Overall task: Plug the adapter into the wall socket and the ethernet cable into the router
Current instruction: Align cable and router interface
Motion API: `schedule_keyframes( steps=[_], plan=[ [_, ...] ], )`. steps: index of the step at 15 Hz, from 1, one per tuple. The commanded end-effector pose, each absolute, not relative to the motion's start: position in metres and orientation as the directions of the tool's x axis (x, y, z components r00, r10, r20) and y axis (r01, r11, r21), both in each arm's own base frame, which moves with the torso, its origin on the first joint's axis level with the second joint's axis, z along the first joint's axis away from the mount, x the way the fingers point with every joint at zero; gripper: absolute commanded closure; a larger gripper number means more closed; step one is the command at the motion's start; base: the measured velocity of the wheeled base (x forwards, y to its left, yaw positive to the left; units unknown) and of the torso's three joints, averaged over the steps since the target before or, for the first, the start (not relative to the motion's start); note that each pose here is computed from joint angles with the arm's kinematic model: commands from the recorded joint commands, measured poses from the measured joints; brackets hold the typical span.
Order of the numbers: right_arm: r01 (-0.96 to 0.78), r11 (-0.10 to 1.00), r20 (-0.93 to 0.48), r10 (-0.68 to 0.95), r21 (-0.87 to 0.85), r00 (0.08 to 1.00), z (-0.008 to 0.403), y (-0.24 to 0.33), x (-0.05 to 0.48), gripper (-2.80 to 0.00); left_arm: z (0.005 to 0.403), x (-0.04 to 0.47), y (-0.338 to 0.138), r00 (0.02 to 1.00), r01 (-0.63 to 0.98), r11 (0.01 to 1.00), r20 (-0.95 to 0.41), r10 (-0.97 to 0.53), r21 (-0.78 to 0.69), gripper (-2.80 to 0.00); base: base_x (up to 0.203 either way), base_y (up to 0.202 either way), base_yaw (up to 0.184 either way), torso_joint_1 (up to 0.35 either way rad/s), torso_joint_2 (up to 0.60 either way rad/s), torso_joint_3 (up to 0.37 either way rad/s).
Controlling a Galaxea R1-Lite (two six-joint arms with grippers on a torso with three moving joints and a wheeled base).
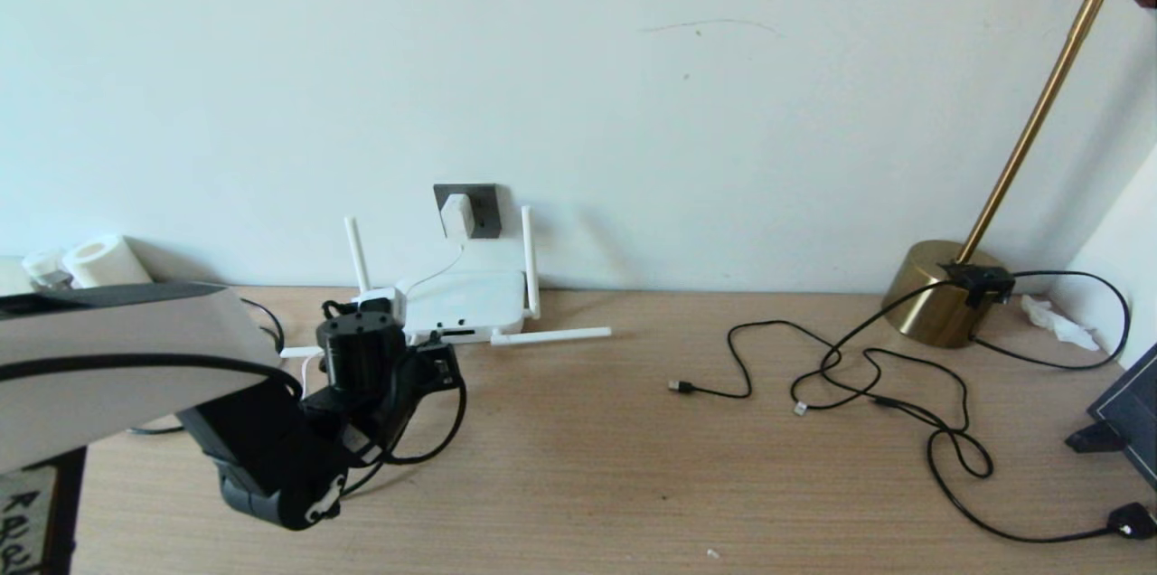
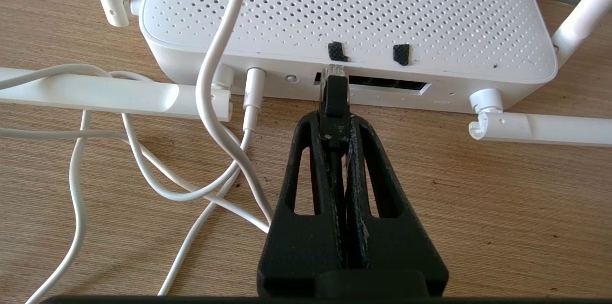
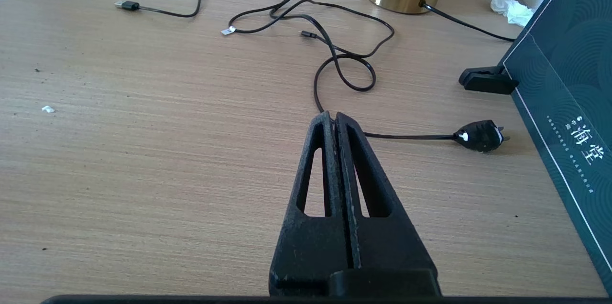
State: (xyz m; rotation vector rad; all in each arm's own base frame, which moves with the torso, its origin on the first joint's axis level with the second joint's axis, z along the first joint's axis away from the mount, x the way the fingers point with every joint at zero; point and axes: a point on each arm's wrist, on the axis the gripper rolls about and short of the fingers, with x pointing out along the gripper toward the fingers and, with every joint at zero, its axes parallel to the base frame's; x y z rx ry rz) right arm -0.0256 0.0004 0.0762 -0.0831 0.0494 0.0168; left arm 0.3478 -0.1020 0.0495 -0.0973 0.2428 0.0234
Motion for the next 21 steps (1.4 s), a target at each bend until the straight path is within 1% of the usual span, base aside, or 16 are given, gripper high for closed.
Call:
schedule_keyframes(
  steps=[1, 21],
  plan=[
    [-0.020, 0.996, -0.051, 0.015, -0.083, 0.999, 0.0761, 0.0004, -0.0256, 0.00, 0.0502, 0.3480, -0.1019, 0.972, -0.037, 0.995, -0.234, 0.013, -0.097, 0.00, 0.000, 0.000, 0.000, 0.000, 0.00, 0.000],
    [-0.020, 0.996, -0.051, 0.015, -0.083, 0.999, 0.0761, 0.0004, -0.0256, 0.00, 0.0464, 0.3522, -0.1038, 0.972, -0.036, 0.995, -0.236, 0.012, -0.096, 0.00, 0.000, 0.000, 0.000, 0.000, 0.00, 0.000]
  ],
)
